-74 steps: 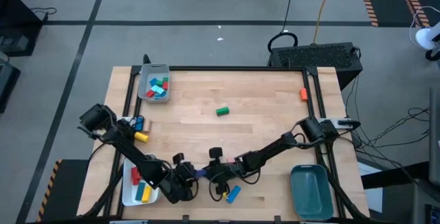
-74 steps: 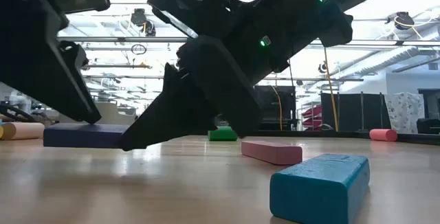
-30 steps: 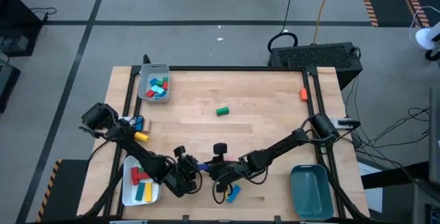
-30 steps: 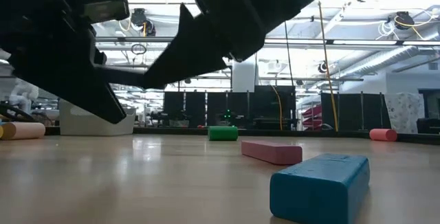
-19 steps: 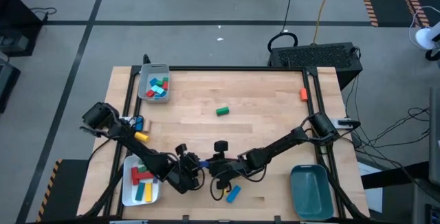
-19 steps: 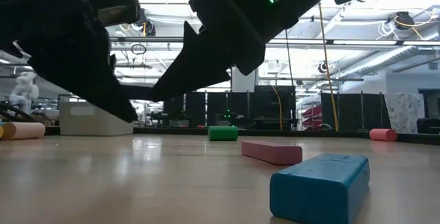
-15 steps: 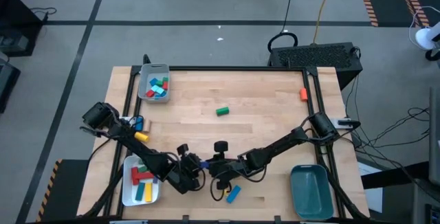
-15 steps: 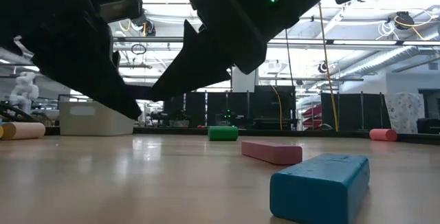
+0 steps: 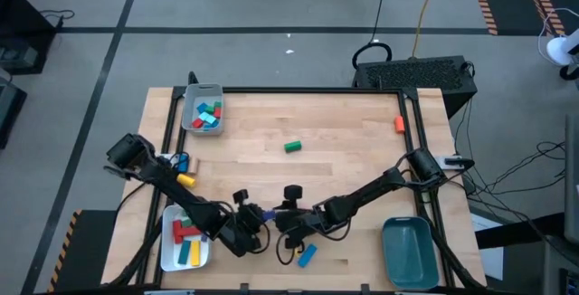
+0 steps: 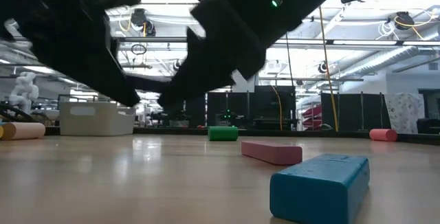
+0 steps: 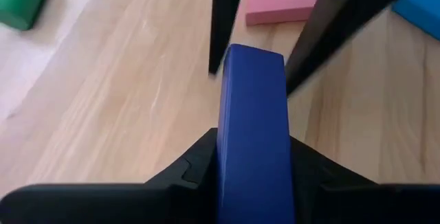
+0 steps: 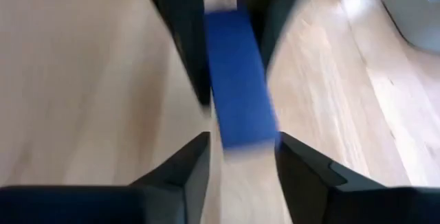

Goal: Sort blocks by size
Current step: Put the blue rectangular block into the white bin

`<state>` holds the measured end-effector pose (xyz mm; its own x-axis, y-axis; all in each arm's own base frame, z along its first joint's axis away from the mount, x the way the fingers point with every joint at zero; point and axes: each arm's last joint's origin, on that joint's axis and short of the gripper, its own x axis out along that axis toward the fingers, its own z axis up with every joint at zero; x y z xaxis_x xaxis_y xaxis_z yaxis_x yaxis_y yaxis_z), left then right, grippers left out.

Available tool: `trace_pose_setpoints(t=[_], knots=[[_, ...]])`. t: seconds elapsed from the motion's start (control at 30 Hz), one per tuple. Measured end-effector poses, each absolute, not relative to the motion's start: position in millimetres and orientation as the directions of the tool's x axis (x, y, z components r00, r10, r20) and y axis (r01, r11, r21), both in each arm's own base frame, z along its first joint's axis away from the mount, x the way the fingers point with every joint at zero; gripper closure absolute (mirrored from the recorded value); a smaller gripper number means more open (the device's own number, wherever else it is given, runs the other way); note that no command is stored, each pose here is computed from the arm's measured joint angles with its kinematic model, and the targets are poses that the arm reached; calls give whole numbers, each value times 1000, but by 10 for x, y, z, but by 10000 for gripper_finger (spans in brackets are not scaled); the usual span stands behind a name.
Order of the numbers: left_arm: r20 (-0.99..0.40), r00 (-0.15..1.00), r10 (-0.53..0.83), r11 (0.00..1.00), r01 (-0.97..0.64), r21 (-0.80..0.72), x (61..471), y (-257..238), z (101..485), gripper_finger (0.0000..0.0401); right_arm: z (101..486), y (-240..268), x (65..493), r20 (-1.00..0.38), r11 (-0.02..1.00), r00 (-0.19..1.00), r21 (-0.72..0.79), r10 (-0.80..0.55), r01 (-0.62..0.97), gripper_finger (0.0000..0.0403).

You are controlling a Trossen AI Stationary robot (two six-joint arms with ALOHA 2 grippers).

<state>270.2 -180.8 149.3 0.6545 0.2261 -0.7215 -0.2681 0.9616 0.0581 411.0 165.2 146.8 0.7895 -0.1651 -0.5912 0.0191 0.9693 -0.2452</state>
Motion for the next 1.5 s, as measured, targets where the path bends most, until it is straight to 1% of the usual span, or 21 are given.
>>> trace_pose_setpoints(t=[0.13,0.27,0.37,0.5,0.57,0.63,0.73,0.87,1.03,1.13,1.33,1.5], knots=[[-770,600,216,957,-287,45,2559,-1843,1688,290,1473,1617,4062,-609,967,758,-225,-235,119,218],[-794,572,208,945,-327,12,2365,-1886,1897,290,1505,1538,4049,-619,960,735,-184,-279,209,195],[-839,517,170,940,-341,-19,2184,-1924,2025,290,1465,1523,4026,-643,957,710,-170,-289,235,189],[-913,394,107,929,-367,-50,1893,-1954,2191,290,1438,1521,3982,-677,955,675,-170,-293,243,190],[-939,334,83,922,-384,-55,1743,-1955,2259,290,1420,1515,3968,-702,961,658,-164,-272,223,192],[-955,289,64,916,-397,-59,1603,-1964,2312,290,1412,1523,3965,-724,971,651,-125,-229,203,192],[-969,238,64,908,-416,-42,1408,-1991,2353,290,1410,1525,3940,-748,972,630,-85,-207,219,192],[-973,217,74,899,-436,-29,1199,-2075,2299,290,1526,1508,3882,-762,966,615,-55,-204,253,193],[-982,150,115,880,-474,30,995,-2145,2103,283,1718,1535,3775,-742,945,621,-52,-253,324,193],[-981,135,139,862,-505,52,946,-2158,2026,281,1794,1565,3739,-737,933,630,-3,-246,360,193],[-978,122,168,821,-566,70,928,-2154,1920,279,1744,1573,3741,-754,920,615,38,-231,391,191],[-980,87,179,786,-612,89,918,-2138,1845,278,1625,1583,3733,-795,915,570,48,-209,402,178]])
